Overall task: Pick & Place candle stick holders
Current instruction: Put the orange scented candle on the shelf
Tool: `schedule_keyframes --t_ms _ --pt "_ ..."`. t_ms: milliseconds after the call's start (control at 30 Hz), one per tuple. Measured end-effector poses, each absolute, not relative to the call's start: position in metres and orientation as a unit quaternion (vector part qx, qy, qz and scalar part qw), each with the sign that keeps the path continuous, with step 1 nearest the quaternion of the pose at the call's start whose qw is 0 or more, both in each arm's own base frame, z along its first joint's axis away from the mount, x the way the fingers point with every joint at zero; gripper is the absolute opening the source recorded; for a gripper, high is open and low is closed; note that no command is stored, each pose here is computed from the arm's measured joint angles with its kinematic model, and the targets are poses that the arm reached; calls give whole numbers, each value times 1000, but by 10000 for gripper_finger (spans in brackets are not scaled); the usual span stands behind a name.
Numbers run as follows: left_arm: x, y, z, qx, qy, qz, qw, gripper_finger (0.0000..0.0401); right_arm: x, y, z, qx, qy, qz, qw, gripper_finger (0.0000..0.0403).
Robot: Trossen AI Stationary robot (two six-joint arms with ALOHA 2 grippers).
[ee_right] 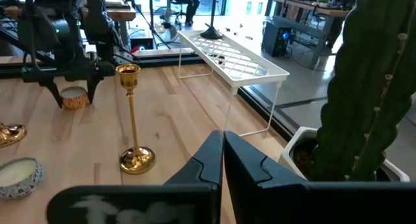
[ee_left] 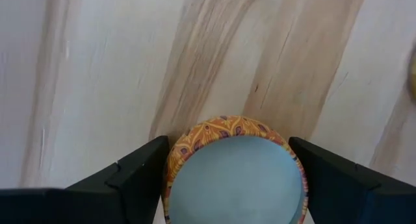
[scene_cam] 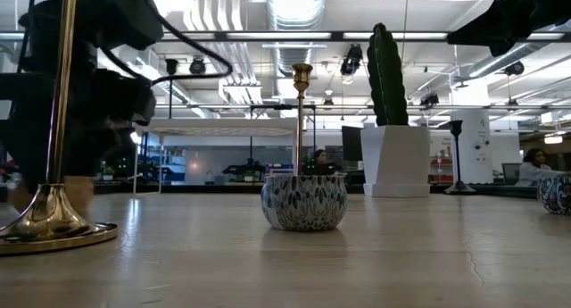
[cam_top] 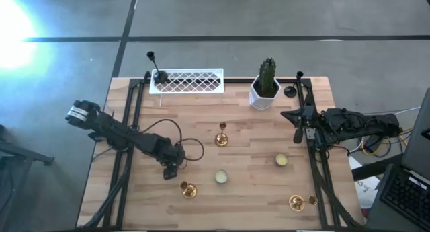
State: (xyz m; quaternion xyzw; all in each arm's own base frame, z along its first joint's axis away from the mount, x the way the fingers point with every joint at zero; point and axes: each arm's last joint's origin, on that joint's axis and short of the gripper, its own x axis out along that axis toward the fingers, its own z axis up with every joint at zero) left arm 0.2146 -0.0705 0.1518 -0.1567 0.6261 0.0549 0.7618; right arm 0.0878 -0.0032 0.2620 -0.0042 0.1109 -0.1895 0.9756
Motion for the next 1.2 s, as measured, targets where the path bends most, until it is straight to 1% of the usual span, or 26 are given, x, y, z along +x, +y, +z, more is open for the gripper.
schedule_keyframes --t_ms 67,233,433,667,800,1033,1200 --pt "212 -70 157 -156 650 58 741 298 88 -3 262 -3 111 -190 976 8" --pt "217 -67 180 -142 675 71 721 298 88 -3 262 -4 111 -190 976 8" --pt "231 -60 215 -137 668 62 729 298 88 -3 262 -4 111 -190 976 8" --pt "251 -41 265 -116 623 58 772 298 88 -3 262 -3 110 -190 976 8" --pt "255 -23 294 -81 602 88 789 298 88 -3 262 -3 110 -190 976 8" --pt "264 28 334 -75 537 148 827 298 88 -3 262 -4 111 -190 976 8" --pt "261 69 356 -68 511 184 837 298 88 -3 262 -4 110 -189 976 8"
